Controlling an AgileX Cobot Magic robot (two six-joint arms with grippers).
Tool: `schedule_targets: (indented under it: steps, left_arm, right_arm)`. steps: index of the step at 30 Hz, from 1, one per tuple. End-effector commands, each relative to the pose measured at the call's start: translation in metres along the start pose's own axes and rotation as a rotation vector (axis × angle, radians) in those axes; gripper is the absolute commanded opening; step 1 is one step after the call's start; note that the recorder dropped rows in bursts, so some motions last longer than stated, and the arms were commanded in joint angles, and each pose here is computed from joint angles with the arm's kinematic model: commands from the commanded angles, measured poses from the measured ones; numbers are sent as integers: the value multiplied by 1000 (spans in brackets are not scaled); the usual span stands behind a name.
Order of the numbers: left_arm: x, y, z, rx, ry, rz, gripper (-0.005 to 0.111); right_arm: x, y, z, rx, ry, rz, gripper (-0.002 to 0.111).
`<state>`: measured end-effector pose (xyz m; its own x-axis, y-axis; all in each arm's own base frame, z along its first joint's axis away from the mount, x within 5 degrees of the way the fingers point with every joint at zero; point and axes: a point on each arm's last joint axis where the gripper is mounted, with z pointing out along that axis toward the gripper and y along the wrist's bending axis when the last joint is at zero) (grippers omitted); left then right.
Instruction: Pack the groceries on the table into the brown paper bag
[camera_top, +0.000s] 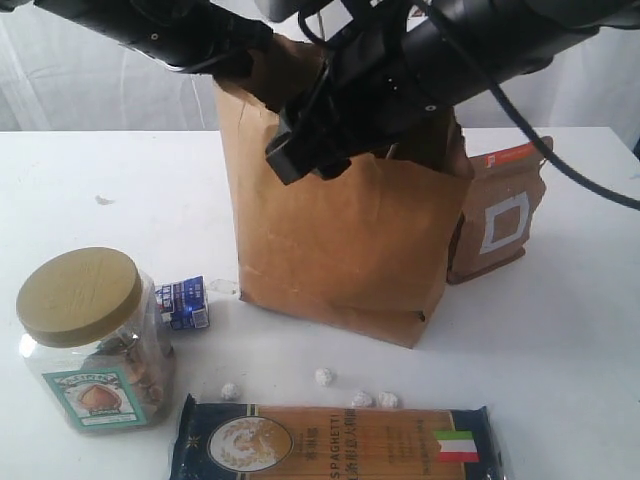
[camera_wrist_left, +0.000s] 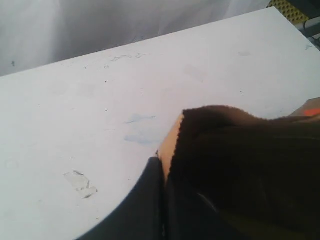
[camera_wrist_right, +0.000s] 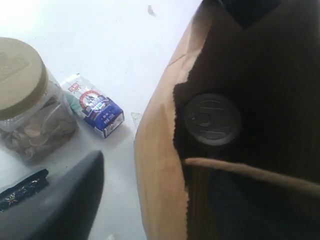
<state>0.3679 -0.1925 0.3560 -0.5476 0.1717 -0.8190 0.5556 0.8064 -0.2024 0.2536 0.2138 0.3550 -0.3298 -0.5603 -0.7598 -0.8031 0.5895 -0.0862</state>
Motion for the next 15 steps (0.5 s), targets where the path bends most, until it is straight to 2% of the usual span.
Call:
schedule_targets:
  steps: [1,7,15]
  left_arm:
    - [-14,11,-13,-30,-76,-14,0]
    - [-12,31,-19,-63,-53,-39,0]
    - [-10,26,-16,-48,-31,-34,0]
  right_arm:
    - [-3,-3,8,3,31,2,70]
    - [-10,-4,-2,16,-10,25,69]
    - [-11,-3,-5,16,-20,89,64]
